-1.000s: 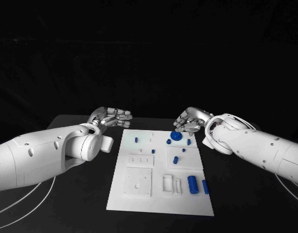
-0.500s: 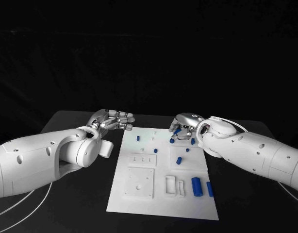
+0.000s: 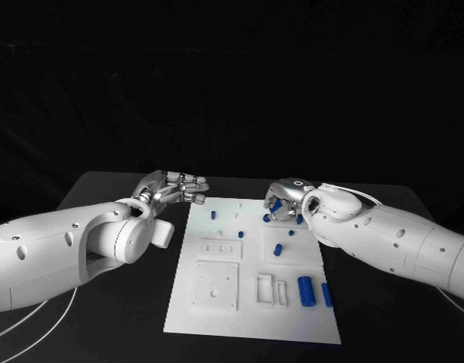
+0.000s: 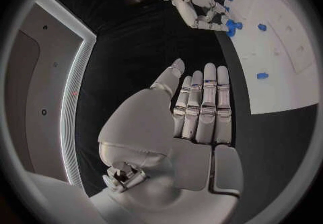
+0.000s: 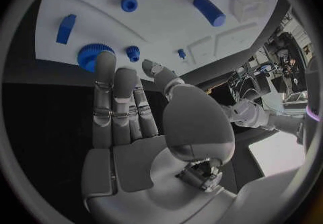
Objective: Assemble the parts on the task board
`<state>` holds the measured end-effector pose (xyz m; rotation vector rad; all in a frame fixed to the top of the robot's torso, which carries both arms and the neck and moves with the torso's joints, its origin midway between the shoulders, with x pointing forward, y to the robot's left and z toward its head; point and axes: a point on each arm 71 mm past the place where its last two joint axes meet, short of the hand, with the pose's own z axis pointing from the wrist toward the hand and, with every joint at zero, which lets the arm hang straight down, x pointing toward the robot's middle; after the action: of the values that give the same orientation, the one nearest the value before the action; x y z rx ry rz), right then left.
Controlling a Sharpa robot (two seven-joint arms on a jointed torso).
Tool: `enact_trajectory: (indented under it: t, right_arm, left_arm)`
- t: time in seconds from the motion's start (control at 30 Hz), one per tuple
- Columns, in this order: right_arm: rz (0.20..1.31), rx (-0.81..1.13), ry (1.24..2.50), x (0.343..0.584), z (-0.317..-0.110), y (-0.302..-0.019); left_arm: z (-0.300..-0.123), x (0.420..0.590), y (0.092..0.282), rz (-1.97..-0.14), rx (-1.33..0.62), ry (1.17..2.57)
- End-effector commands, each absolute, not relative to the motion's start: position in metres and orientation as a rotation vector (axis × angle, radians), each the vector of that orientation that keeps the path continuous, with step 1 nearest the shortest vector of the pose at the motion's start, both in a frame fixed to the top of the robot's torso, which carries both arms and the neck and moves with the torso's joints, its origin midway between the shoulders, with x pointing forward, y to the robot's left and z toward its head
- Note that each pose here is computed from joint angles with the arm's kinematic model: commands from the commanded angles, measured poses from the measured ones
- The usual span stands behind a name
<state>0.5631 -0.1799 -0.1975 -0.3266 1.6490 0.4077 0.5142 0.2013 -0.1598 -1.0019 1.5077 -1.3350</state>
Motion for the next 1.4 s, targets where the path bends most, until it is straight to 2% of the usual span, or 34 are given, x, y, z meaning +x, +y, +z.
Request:
enact_trajectory:
  t: [0.03,1.4]
  right_arm:
    - [0.346,-0.367,1.656,0.563,-0.199,-0.180]
    - [0.331,-0.391,1.670,0.562,-0.205,-0.170]
  left_arm:
    - [-0.157,0.514,0.199,-1.358,-0.982,1.512]
    - [-0.156,0.513,0.198,-1.362,-0.982,1.522]
